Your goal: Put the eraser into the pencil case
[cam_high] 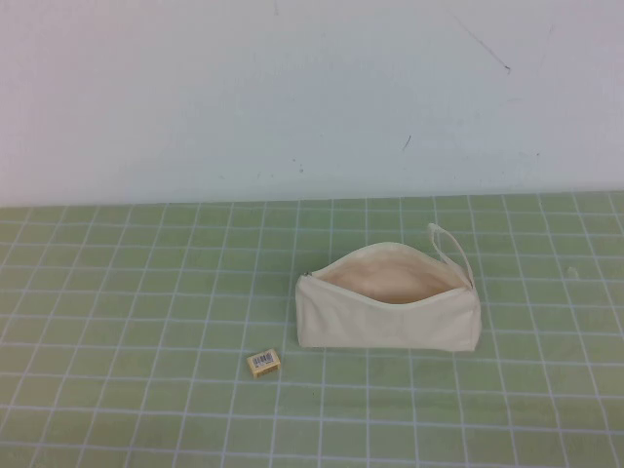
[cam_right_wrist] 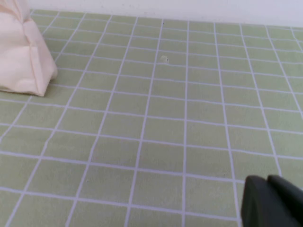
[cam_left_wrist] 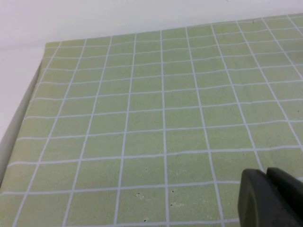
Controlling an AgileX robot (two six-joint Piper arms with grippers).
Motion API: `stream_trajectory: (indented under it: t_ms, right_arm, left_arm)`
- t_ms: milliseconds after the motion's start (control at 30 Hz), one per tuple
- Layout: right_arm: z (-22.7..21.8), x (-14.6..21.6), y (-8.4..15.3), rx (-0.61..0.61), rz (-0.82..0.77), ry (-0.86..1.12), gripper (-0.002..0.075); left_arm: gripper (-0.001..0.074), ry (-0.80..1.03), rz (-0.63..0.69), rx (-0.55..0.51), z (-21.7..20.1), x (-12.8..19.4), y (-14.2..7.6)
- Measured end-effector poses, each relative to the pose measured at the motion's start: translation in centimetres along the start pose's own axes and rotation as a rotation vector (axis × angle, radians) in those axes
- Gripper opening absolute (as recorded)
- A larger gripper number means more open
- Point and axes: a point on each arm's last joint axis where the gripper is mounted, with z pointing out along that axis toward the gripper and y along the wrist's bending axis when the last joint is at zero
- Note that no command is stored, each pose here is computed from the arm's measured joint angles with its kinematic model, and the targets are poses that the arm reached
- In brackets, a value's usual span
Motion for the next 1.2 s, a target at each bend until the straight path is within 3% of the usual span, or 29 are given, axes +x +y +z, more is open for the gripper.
stream_trajectory:
  t_ms: [833, 867, 900, 1000, 1100, 1200]
  right_arm:
    - [0.0, 0.0, 0.0, 0.0, 0.0, 0.0, -0.0001]
    - [0.0, 0.0, 0.0, 0.0, 0.0, 0.0, -0.0001]
    - [0.0, 0.0, 0.0, 0.0, 0.0, 0.0, -0.0001]
    - [0.0, 0.0, 0.0, 0.0, 0.0, 0.0, -0.0001]
    - [0.0, 0.0, 0.0, 0.0, 0.0, 0.0, -0.0001]
    - [0.0, 0.0, 0.0, 0.0, 0.0, 0.0, -0.0001]
  left_arm:
    - [-0.0001, -0.02, 0.006, -0.008, 0.0, -0.2, 0.1]
    - [-0.0001, -0.038, -0.042, 0.003, 0.0, -0.2, 0.0]
    - [-0.0001, -0.101, -0.248, 0.046, 0.0, -0.9, -0.3]
    - [-0.0001, -0.212, -0.648, 0.123, -0.2, -2.0, -0.4]
    - [-0.0001, -0.288, -0.912, 0.169, -0.4, -2.8, -0.2]
    - [-0.0001, -0.324, -1.05, 0.188, -0.5, -3.1, 0.0]
